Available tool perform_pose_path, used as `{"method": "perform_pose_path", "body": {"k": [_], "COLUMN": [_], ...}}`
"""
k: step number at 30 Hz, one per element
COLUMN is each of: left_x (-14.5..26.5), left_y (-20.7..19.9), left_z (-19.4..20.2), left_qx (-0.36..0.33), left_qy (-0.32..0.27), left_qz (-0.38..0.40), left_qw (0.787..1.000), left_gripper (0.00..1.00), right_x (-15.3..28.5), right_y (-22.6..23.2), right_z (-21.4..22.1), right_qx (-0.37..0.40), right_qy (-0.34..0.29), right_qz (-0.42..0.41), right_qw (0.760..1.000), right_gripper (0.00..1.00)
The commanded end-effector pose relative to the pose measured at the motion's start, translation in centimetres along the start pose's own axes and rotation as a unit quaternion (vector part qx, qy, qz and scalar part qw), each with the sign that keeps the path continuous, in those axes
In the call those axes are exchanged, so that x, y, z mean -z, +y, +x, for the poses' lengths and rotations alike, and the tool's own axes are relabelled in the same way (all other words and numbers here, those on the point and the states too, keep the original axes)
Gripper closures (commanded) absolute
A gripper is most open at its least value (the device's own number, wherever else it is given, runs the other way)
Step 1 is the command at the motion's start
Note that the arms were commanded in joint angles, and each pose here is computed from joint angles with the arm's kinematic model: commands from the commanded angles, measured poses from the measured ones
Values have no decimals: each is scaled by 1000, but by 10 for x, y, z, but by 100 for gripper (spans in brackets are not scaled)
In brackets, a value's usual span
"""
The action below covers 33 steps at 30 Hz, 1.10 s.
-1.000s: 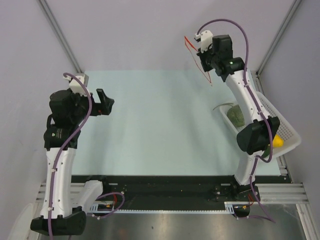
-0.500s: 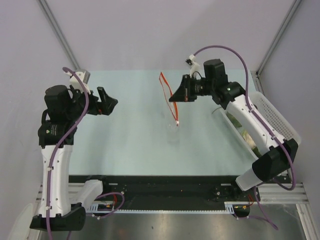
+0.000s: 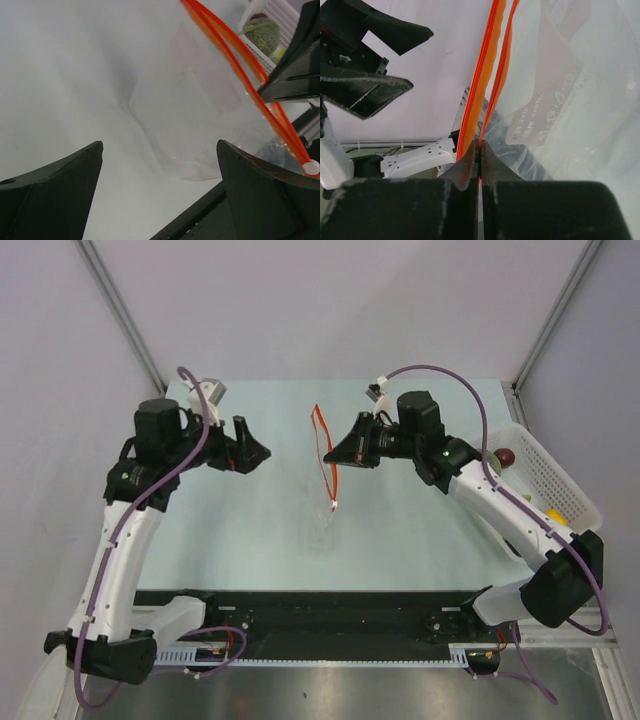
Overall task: Place the food in the zip-top bag and seal the zipper
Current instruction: Pick up the zipper food storage bag at the center of the board.
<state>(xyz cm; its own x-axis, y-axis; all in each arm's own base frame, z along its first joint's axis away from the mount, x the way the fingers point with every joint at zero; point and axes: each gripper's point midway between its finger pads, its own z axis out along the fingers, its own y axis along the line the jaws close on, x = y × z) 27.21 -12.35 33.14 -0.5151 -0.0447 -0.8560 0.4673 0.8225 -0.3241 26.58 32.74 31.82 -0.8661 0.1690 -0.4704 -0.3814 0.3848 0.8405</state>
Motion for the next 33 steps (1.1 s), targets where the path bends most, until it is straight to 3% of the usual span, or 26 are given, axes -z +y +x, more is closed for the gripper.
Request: {"method": "perform_pose_path", "body": {"k": [1,9,16,21,27,33], "left_x": [-29,-55,-84,-100,-93,-91], "left_y": [-23,-46,-55,-62,-74,-74], "left_z": [-2,5,35,43,23,29], "left_qx": [25,43,44,38,23,40], "left_qy": [2,14,61,80,45,58], "left_qz": [33,26,10,11,41,37], "left_qw": [999,999,997,996,998,997], "left_gripper": [0,6,23,25,26,27], "right_x": [-5,-20,-22,-25,-28,-32], "right_y": [-3,-22,-34,-33,-37,-42], "right_z": [-6,14,7,13,10,10], "right_qx": [44,87,81,79,97,112], "right_qy": [-37,-45,-66,-55,-60,-55], "right_qz": [22,105,137,131,139,140], "right_qw": [998,990,985,987,984,982], "right_gripper": [100,100,100,100,100,100]}}
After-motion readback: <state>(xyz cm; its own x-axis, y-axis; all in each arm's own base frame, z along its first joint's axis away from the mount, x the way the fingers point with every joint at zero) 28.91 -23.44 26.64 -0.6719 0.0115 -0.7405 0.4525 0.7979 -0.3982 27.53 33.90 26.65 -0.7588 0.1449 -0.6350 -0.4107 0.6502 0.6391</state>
